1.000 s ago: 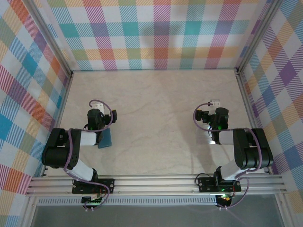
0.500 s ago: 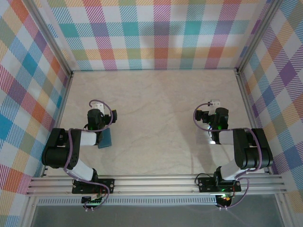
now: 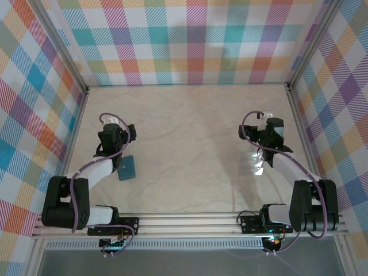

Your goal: Take the credit cards out of the card holder

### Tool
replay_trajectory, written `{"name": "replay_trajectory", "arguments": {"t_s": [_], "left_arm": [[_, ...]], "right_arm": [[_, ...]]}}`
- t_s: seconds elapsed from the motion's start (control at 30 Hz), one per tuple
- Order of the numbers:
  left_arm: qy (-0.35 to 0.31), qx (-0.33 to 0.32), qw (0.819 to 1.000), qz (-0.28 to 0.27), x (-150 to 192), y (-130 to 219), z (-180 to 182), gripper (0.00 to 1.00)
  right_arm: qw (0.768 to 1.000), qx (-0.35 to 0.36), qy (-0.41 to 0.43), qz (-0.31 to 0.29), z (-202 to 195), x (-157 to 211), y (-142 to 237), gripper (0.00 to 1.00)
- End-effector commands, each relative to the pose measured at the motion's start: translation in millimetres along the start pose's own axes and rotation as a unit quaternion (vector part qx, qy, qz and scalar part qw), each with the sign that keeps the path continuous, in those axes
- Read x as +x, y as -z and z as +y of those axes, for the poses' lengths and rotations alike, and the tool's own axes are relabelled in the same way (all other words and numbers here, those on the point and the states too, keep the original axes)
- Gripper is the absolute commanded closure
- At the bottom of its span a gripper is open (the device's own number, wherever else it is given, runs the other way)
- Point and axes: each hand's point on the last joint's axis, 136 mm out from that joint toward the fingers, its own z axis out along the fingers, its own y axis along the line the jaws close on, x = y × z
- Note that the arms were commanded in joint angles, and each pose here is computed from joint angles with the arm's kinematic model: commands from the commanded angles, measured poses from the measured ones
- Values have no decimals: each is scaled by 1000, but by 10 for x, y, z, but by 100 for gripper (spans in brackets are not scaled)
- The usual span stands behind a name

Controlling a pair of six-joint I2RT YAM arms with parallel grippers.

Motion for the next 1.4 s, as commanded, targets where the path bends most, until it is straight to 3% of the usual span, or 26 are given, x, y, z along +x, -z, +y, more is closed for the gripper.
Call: {"name": "replay_trajectory", "arguments": {"t_s": [0.0,0.2,0.53,0.83,0.97,1.37], "left_arm": [[38,-19,998,46,73,132,33,0],[75,15,991,111,210,289,-134,0],[100,56,976,185,414,455,-341,0],[95,42,977,189,386,470,-305,0],[94,43,977,187,361,459,-317,0],[100,23,975,198,420,466,-253,0]], "right_arm": [[990,24,-68,120,-61,419,179,3],[976,36,-108,184,-42,724,482,19],[966,80,-150,197,-172,934,830,44],[956,89,-192,203,-366,960,715,52],[952,81,-201,214,-396,981,619,59],[950,81,-185,240,-488,1004,486,69]]}}
